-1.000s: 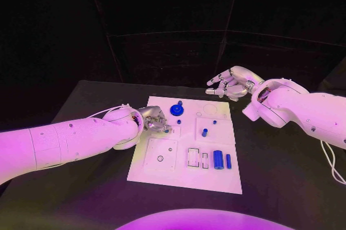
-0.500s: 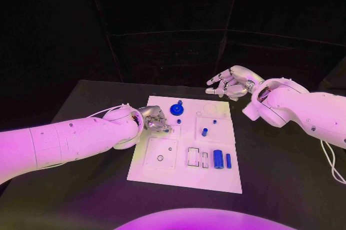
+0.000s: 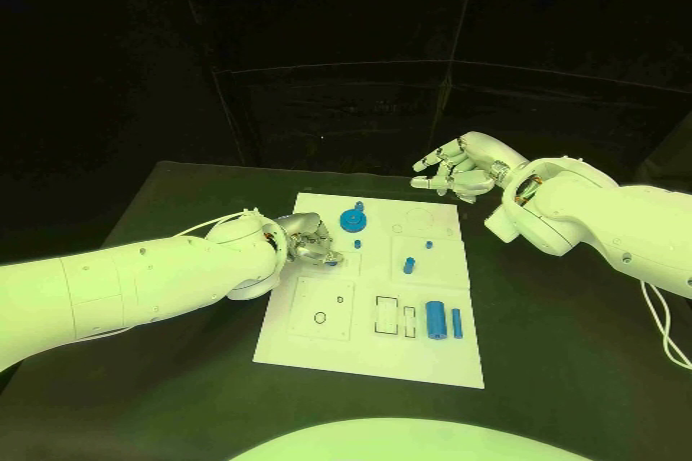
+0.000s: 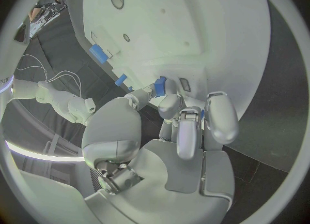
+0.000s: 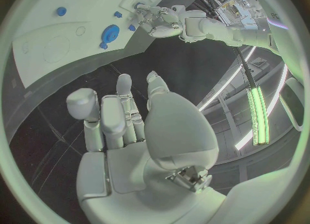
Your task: Assemble the parts on the task board
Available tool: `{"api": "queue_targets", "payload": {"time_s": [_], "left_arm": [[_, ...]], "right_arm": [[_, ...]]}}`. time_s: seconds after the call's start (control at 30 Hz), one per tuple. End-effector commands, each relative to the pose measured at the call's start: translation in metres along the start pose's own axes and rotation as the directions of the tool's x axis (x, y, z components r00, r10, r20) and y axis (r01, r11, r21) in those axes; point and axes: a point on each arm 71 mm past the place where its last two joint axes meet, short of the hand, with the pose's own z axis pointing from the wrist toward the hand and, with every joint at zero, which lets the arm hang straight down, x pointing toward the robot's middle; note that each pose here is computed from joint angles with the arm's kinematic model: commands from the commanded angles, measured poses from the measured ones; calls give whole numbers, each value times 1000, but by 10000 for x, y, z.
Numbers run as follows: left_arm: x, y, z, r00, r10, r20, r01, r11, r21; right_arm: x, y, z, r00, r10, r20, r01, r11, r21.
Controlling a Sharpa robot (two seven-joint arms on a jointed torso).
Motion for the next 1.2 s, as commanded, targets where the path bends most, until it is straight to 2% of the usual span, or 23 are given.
{"api": "queue_targets", "payload": {"time_s": [0.03, 1.2], "left_arm": [[64, 10, 3, 999, 8, -37, -8, 1000, -8], [-6, -18, 54, 999, -18, -27, 17, 1000, -15]], "right_arm": [[-15, 11, 0, 1000, -2, 9, 2, 1000, -3], [-5, 15, 17, 1000, -2, 6, 2, 1000, -3]]}}
